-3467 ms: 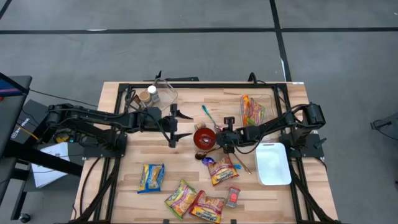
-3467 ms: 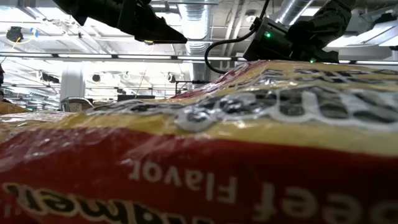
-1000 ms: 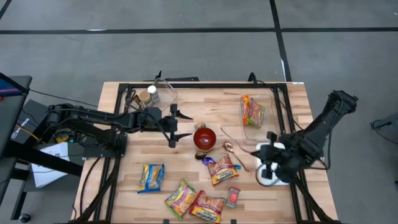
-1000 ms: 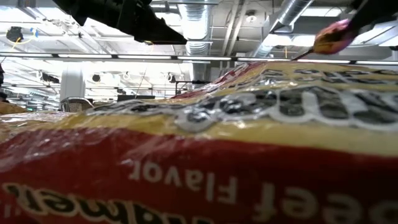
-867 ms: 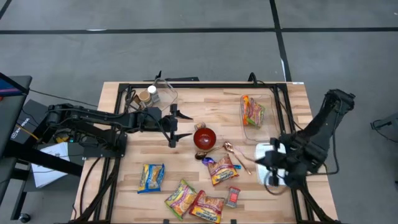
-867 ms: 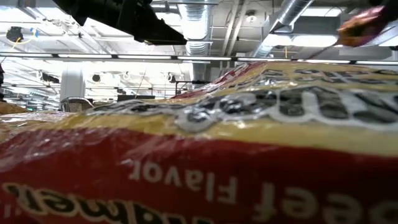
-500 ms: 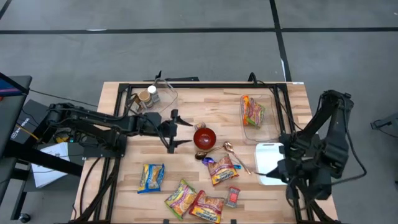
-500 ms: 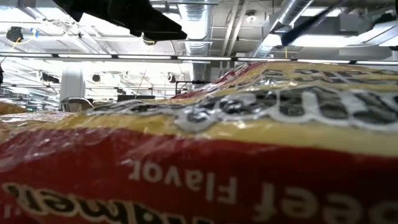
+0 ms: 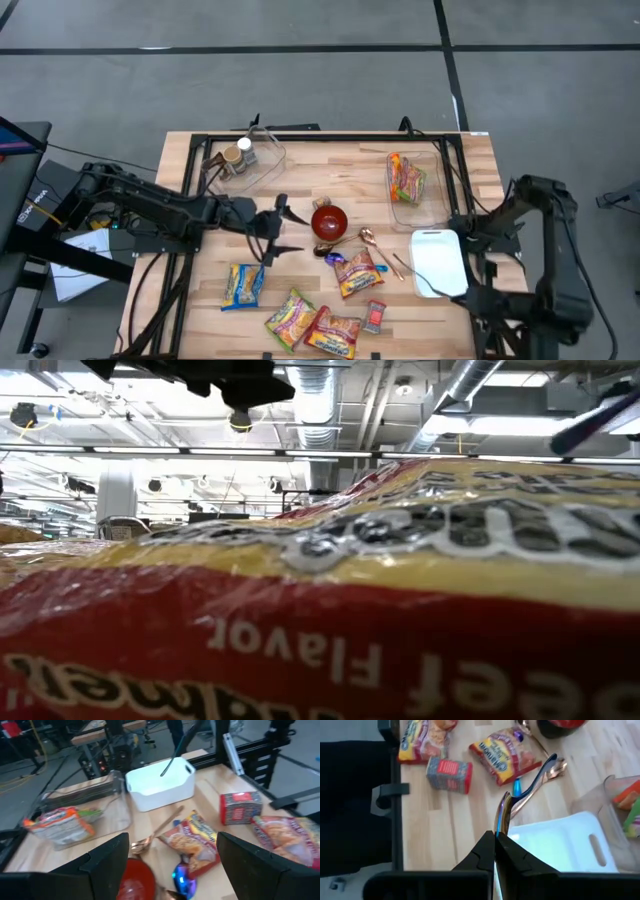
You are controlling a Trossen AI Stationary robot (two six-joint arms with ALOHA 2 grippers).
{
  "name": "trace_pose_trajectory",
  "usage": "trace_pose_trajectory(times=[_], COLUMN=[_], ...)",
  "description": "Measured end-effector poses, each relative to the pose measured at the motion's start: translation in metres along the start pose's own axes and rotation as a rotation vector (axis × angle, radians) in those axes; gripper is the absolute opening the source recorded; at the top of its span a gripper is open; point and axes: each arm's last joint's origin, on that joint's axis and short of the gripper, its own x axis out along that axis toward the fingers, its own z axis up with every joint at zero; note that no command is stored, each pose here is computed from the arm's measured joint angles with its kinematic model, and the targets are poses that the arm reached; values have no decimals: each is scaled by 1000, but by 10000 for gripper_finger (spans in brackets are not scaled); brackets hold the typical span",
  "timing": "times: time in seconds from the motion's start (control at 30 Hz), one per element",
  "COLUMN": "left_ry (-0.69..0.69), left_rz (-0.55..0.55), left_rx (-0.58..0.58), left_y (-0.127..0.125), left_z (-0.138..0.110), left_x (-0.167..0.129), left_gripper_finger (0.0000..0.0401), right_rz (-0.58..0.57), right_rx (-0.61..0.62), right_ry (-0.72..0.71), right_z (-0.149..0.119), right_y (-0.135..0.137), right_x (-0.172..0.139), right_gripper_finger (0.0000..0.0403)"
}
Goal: Pick & Place Food Item
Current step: Put the top blue spoon into the white bin
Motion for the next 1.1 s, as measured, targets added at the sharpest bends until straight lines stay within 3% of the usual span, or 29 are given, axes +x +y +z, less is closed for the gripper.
trace_pose_trajectory(times=[0.27,0.67,1.1], left_ry=[-13,-11,-11], left_rz=[-3,0,-1], left_rx=[-6,0,1], left_y=[-4,-4,-4], left_z=[2,2,2], left_x=[0,0,0], left_gripper_finger=[296,296,296], right_rz=[-46,-121,-94], right_rx=[-10,11,-36], right_ry=[9,126,112], right_z=[-10,-11,-24], right_y=[7,-15,-18], right_x=[11,31,24], right_gripper_finger=[0,0,0])
